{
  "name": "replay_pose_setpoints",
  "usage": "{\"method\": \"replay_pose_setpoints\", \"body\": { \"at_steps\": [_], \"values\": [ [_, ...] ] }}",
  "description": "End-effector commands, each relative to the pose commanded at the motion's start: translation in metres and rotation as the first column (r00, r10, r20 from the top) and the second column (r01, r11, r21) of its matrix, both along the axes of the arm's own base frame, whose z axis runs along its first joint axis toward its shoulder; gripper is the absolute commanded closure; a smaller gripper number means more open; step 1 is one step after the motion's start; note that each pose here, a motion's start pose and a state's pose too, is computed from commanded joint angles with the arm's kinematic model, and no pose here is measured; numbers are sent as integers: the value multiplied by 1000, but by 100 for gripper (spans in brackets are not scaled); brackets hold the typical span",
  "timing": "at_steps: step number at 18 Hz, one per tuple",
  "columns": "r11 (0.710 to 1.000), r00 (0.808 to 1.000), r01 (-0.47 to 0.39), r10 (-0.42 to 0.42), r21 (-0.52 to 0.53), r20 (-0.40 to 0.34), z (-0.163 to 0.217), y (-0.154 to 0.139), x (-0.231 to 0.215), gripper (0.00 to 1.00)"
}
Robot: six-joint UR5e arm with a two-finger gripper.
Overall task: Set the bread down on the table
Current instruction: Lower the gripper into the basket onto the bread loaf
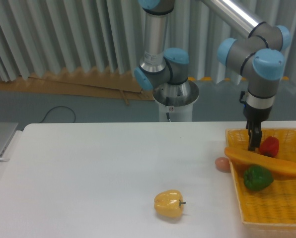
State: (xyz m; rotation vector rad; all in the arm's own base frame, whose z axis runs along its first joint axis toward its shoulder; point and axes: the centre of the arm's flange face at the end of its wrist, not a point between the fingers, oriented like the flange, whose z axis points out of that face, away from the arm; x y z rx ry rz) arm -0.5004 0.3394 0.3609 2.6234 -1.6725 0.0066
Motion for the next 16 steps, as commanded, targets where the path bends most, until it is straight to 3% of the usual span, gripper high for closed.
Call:
{"method": "replay_pose_setpoints", "body": {
  "at_steps": [11,16],
  "values": [
    [1000,1000,-20,20,7,-9,-37,7,-17,0],
    [1000,1000,-12,12,8,-10,-42,20,-4,0]
  ]
}}
